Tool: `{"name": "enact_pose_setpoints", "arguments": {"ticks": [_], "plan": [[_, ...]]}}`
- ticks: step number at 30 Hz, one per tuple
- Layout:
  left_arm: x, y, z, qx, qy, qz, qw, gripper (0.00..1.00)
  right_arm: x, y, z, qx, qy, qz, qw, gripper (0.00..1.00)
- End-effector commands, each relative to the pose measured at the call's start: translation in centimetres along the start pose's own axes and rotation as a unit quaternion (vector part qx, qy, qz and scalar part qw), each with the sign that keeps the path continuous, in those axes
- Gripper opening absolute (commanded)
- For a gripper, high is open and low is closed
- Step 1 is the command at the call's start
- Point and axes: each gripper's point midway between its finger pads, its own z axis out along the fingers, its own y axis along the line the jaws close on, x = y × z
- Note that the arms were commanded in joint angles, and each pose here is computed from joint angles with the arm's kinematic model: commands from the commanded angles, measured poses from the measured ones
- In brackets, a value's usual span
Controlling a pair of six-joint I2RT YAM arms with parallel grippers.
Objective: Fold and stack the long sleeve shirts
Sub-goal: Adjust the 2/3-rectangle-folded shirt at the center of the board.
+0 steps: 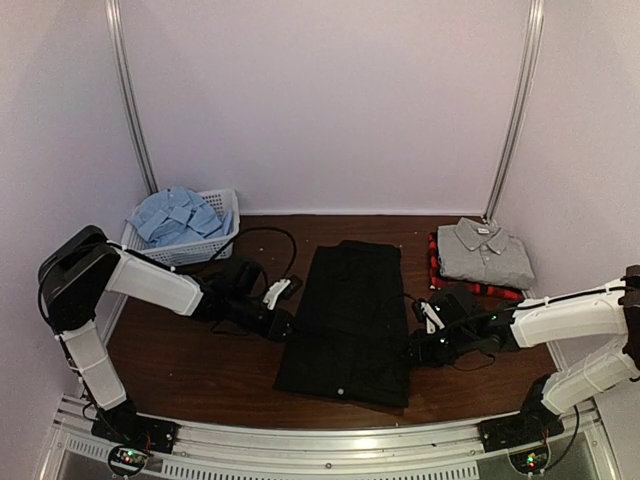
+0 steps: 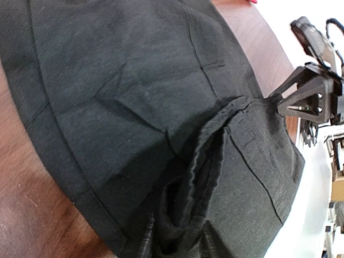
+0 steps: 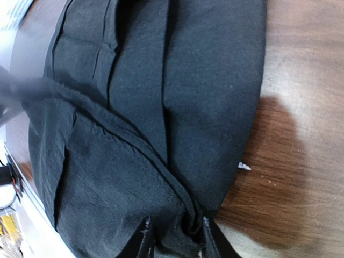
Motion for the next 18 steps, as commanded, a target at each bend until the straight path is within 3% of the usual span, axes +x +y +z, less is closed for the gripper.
{"name": "enact_pose_setpoints", "arguments": {"ticks": [1,5,18], "plan": [[-0.8,-0.6,-0.1,0.023,-0.017,0.017,0.999,0.16,0.1,0.5,0.3,-0.017,-0.001,-0.003,1.000,0.18],[-1.3,-1.2,-0.5,0.030,-0.021,0.029,0.999,0.00,-0.6,1.4,-0.4,-0.023,-0.011,-0.017,1.000,0.01],[-5.3,-3.3,-3.6,0.004,-0.059,0.060,0.996,0.00,-5.6,3.6,-4.5,0.027,-0.073,-0.079,0.994,0.00]]}}
